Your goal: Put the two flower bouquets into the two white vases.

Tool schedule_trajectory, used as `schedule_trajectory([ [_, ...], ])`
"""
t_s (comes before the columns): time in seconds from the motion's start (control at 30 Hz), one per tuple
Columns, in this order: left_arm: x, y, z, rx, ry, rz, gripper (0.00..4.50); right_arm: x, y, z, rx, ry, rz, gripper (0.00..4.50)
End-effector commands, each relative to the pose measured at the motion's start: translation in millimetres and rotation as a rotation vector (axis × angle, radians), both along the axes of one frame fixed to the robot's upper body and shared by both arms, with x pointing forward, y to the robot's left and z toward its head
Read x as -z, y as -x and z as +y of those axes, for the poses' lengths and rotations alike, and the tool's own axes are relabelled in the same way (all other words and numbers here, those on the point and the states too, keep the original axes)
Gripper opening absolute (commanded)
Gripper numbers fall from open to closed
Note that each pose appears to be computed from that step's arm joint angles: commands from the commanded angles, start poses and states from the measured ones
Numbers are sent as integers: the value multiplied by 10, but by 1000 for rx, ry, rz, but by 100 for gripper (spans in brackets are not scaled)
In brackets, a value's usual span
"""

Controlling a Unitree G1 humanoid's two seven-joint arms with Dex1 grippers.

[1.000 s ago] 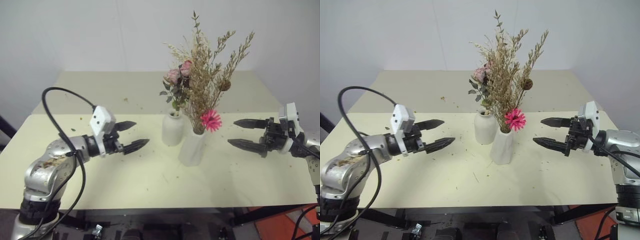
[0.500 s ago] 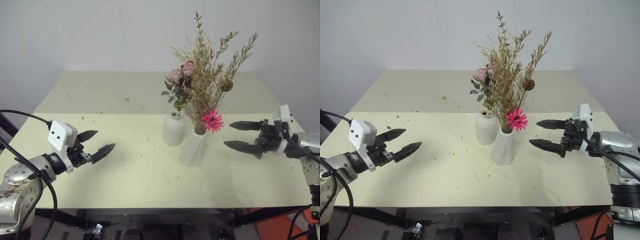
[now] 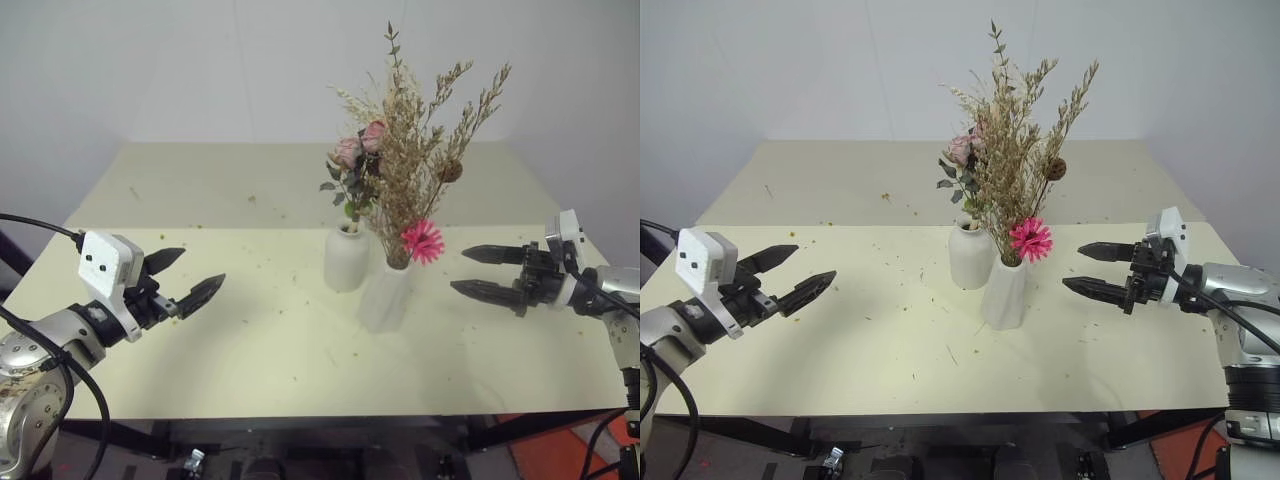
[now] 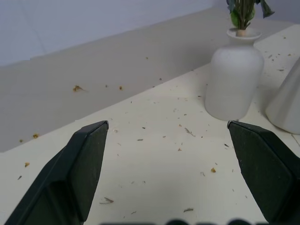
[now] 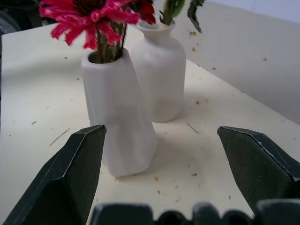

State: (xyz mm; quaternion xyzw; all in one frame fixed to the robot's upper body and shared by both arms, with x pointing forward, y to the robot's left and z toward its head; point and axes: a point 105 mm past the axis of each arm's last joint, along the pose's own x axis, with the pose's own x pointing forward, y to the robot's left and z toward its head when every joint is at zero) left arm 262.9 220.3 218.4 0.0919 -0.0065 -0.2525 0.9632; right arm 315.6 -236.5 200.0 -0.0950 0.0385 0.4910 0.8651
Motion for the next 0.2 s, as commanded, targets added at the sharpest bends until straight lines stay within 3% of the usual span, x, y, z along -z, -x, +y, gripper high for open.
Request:
schedule_trajectory([
  [0.03,-125,81,-39,-23,-12,-39,444,-162,39,-56,22,18,-22,450],
  [0.2,-150,124,-39,-77,12,-42,444,-199,78,-128,34,62,28,450],
])
